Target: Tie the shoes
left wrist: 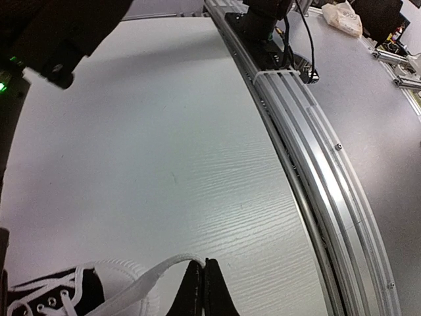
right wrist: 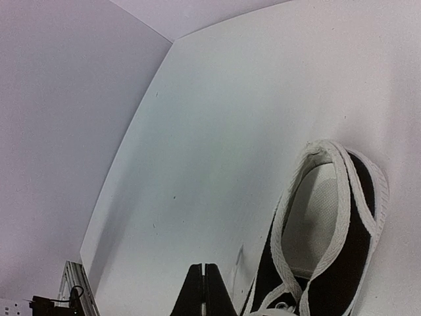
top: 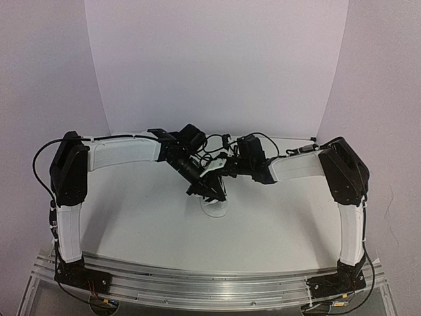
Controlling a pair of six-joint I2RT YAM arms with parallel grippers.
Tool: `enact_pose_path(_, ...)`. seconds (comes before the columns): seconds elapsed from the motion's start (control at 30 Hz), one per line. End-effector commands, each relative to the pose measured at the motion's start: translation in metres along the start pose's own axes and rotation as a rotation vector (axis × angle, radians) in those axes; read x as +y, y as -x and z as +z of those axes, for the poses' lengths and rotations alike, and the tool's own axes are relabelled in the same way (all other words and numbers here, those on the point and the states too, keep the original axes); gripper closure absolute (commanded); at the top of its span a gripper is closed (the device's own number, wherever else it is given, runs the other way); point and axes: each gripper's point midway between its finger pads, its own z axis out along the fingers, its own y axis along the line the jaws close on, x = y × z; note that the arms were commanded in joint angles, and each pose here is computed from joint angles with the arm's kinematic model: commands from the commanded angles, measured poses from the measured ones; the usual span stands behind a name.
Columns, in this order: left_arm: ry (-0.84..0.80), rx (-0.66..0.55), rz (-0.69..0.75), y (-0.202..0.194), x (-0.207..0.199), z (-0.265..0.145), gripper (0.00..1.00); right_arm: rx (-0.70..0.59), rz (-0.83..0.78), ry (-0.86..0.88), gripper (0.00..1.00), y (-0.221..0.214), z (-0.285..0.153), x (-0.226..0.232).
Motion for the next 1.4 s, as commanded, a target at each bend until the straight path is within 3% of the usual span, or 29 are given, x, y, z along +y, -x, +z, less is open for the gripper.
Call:
enact_pose_path(0.0,0.027,-0.104,0.052,0.006,0.012,0.016,0.98,-0.017,-0.031,0.027,1.00,0.013,-0.004,0.018)
enact_pose_path(0.03,0.054,-0.103,0.058,0.004,0.018,0.018,0.94,-0.012,-0.034,0.025,1.00,0.012,-0.003,0.017)
enact_pose_path(0.2,0.173,-0.111,0.154,0.004,0.043,0.022,0.49,0.001,-0.039,0.028,1.00,0.008,-0.002,0.016)
enact_pose_path(0.37,0.177,-0.080,0.175,-0.001,0.041,0.008,0.12,0.000,-0.050,0.031,1.00,0.010,-0.002,0.017)
enact_pose_path(0.6,0.157,-0.173,0.231,0.016,0.016,-0.043,0.11,0.007,-0.053,0.040,1.00,0.009,-0.001,0.018)
enact_pose_path(0.63,0.172,-0.202,0.220,0.020,0.017,-0.054,0.15,0.006,-0.053,0.042,1.00,0.010,-0.001,0.019)
enact_pose_path(0.73,0.279,-0.326,0.089,0.028,0.039,-0.094,0.42,0.000,-0.050,0.050,1.00,0.013,-0.001,0.022)
enact_pose_path(0.8,0.383,-0.393,-0.011,0.023,0.061,-0.118,0.50,-0.006,-0.046,0.053,1.00,0.016,-0.002,0.025)
enact_pose_path(0.9,0.456,-0.397,-0.140,-0.005,0.082,-0.118,0.48,-0.015,-0.040,0.063,1.00,0.021,-0.001,0.029)
enact_pose_path(1.07,0.412,-0.406,-0.326,-0.036,0.098,-0.094,0.44,-0.014,-0.033,0.079,1.00,0.023,0.000,0.034)
enact_pose_path(1.23,0.394,-0.461,-0.445,-0.039,0.118,-0.086,0.31,-0.005,-0.036,0.081,1.00,0.019,0.000,0.036)
enact_pose_path(1.37,0.375,-0.485,-0.475,-0.037,0.130,-0.080,0.41,0.007,-0.033,0.083,1.00,0.013,0.002,0.036)
